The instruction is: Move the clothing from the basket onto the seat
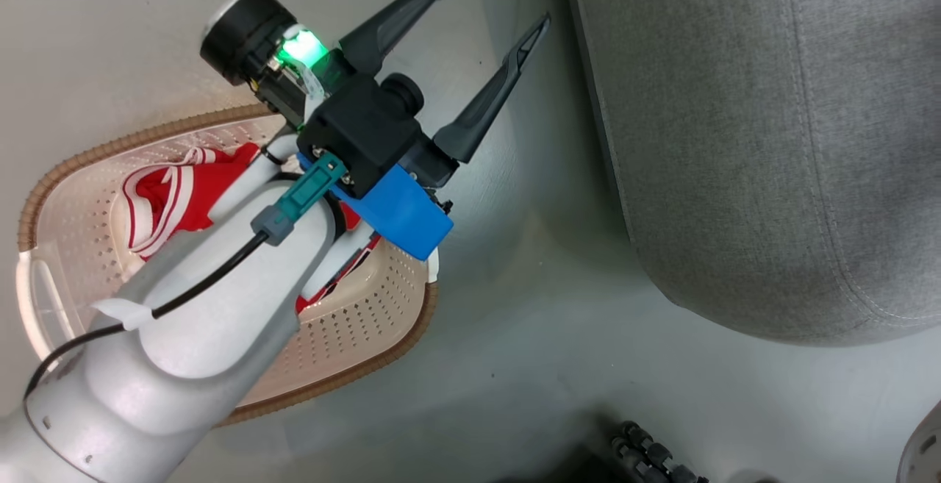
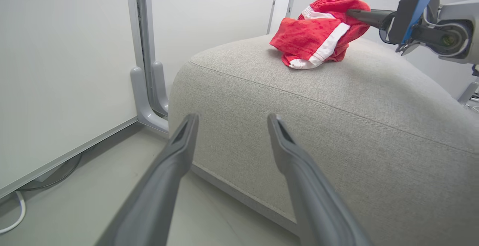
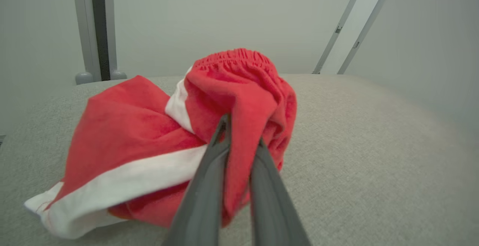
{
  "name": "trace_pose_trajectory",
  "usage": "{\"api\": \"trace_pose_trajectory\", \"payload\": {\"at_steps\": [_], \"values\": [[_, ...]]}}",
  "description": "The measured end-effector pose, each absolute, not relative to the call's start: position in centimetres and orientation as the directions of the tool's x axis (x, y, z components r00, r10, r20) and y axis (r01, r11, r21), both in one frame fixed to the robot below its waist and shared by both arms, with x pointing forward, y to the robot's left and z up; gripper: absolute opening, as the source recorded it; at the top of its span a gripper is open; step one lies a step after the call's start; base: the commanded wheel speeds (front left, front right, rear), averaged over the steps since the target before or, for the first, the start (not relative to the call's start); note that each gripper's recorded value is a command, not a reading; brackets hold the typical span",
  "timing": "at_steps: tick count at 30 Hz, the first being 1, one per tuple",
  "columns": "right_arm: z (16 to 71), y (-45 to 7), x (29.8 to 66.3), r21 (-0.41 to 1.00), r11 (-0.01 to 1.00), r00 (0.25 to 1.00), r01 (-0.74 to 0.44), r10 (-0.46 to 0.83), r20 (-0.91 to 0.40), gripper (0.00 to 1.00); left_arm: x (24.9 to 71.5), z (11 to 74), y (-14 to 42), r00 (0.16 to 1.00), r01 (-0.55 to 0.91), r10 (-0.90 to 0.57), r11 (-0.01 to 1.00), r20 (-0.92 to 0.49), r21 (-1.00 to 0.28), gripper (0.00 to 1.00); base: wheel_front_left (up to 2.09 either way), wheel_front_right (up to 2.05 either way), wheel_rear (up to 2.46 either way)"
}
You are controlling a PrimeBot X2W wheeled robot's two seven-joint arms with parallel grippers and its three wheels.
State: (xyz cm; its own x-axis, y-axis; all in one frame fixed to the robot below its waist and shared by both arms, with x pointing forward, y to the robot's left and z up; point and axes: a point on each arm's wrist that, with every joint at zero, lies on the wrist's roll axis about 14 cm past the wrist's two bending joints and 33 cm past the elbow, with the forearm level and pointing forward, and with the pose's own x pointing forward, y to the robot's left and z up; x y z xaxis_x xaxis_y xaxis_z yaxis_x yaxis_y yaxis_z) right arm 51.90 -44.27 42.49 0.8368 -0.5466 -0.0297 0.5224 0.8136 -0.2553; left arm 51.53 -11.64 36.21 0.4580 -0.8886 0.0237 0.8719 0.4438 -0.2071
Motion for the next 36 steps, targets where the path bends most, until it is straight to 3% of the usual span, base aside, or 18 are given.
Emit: {"api": "trace_pose_trajectory", "payload": {"at_steps": [8, 18, 28, 36], "values": [[45.3, -43.6, 48.9, -0.242, 0.813, 0.84, 0.53, -0.542, 0.018, 1.0, 50.7, 39.6, -11.5, 0.489, 0.86, -0.869, 0.465, 0.074, -0.209, 1.0, 0.0, 0.0, 0.0], [50.9, -38.4, 45.9, -0.231, 0.874, 0.904, 0.427, -0.409, 0.121, 1.0, 50.3, 44.9, -8.3, 0.623, 0.776, -0.776, 0.598, 0.097, -0.202, 1.0, 0.0, 0.0, 0.0], [54.2, -29.3, 45.5, -0.111, 0.969, 0.958, 0.22, -0.193, 0.21, 1.0, 50.4, 50.8, 1.2, 0.832, 0.552, -0.529, 0.82, 0.166, -0.155, 1.0, 0.0, 0.0, 0.0], [55.1, -23.6, 44.6, -0.047, 0.996, 0.971, 0.077, -0.064, 0.232, 1.0, 47.7, 53.2, 8.5, 0.922, 0.363, -0.333, 0.921, 0.197, -0.142, 1.0, 0.0, 0.0, 0.0]]}}
